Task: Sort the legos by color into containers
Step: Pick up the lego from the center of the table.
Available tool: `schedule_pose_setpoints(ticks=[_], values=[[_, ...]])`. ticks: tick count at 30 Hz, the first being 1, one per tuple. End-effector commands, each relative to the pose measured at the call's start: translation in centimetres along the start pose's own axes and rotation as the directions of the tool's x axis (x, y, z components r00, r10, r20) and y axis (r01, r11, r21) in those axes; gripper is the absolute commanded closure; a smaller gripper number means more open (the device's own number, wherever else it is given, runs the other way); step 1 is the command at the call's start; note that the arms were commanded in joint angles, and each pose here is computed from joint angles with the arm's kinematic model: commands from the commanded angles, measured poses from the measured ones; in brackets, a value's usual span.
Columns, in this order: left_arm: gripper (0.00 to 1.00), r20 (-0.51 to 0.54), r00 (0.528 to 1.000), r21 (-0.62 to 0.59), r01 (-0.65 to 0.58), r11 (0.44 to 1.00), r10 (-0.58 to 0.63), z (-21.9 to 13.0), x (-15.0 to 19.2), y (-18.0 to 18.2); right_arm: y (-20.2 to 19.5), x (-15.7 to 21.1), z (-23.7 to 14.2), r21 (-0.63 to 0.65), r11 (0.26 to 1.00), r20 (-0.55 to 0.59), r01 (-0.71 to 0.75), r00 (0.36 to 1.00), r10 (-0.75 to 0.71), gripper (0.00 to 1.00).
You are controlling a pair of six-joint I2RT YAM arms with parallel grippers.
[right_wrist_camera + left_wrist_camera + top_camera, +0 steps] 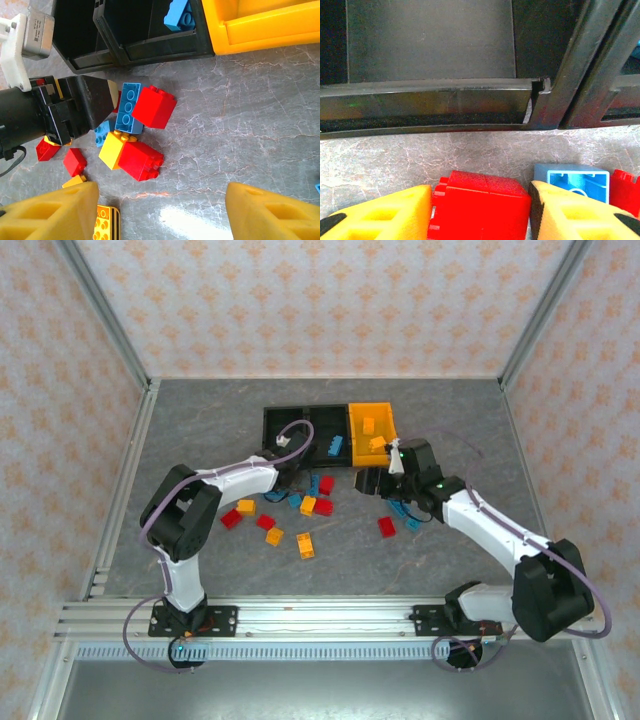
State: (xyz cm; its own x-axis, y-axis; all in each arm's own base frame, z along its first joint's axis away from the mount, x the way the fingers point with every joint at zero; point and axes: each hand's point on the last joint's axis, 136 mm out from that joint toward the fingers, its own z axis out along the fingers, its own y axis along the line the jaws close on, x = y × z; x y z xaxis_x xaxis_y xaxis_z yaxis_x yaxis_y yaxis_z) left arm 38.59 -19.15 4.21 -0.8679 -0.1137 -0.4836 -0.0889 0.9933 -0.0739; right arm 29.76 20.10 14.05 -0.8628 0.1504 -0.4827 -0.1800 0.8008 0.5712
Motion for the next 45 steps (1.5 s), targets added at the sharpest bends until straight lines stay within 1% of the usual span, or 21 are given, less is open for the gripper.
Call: schedule_pose_setpoints(ticks=[1,8,11,13,15,18,19,22,25,35,42,45], values=[[0.48,-0.007,0.999,-0.054,-0.031,0.998,0.031,0.0,0.8,1.1,0.9,-1.1,-0.2,-0.005,1.0,0.018,0.03,0.999,-0.03,0.32],[0.47,-0.026,0.999,-0.06,-0.034,0.998,0.033,0.9,1.5,1.2,0.8,-1.1,-0.1,-0.003,1.0,0.016,0.028,0.999,-0.028,0.32],[0.53,-0.028,0.999,-0.059,-0.031,0.998,0.029,1.1,1.6,1.2,0.8,-1.0,-0.3,-0.004,1.0,0.021,0.026,0.999,-0.026,0.32],[0.54,-0.026,0.999,-0.052,-0.028,0.998,0.027,1.1,1.6,1.2,0.7,-0.9,-0.3,-0.002,1.0,0.022,0.024,0.999,-0.024,0.32],[0.59,-0.027,0.999,-0.053,-0.028,0.998,0.027,0.9,1.7,1.2,0.6,-0.9,-0.3,0.001,1.0,0.024,0.023,0.999,-0.023,0.33],[0.62,-0.016,1.0,-0.05,-0.024,0.998,0.023,0.3,1.4,1.3,0.6,-0.9,-0.3,0.0,1.0,0.024,0.022,0.999,-0.022,0.33],[0.62,-0.012,1.0,-0.047,-0.022,0.999,0.022,0.1,1.4,1.3,0.6,-0.9,-0.3,0.0,1.0,0.026,0.021,0.999,-0.021,0.33],[0.55,-0.006,1.0,-0.045,-0.017,0.999,0.017,-0.3,1.5,1.5,0.6,-0.8,-0.1,-0.004,1.0,0.022,0.016,1.0,-0.016,0.33],[0.51,-0.014,1.0,-0.054,-0.02,0.998,0.019,0.0,1.7,1.7,0.6,-0.9,0.0,-0.007,1.0,0.021,0.016,1.0,-0.016,0.33],[0.46,-0.015,1.0,-0.057,-0.025,0.998,0.024,0.5,1.4,1.4,0.5,-0.9,-0.4,0.004,1.0,0.028,0.019,0.999,-0.019,0.33],[0.45,-0.005,1.0,-0.054,-0.023,0.998,0.022,-0.2,1.1,1.4,0.6,-0.9,-0.5,0.001,1.0,0.036,0.017,0.999,-0.017,0.33],[0.41,0.0,1.0,-0.051,-0.018,0.999,0.018,-0.5,1.1,1.5,0.7,-0.8,-0.4,-0.009,1.0,0.035,0.013,0.999,-0.013,0.33]])
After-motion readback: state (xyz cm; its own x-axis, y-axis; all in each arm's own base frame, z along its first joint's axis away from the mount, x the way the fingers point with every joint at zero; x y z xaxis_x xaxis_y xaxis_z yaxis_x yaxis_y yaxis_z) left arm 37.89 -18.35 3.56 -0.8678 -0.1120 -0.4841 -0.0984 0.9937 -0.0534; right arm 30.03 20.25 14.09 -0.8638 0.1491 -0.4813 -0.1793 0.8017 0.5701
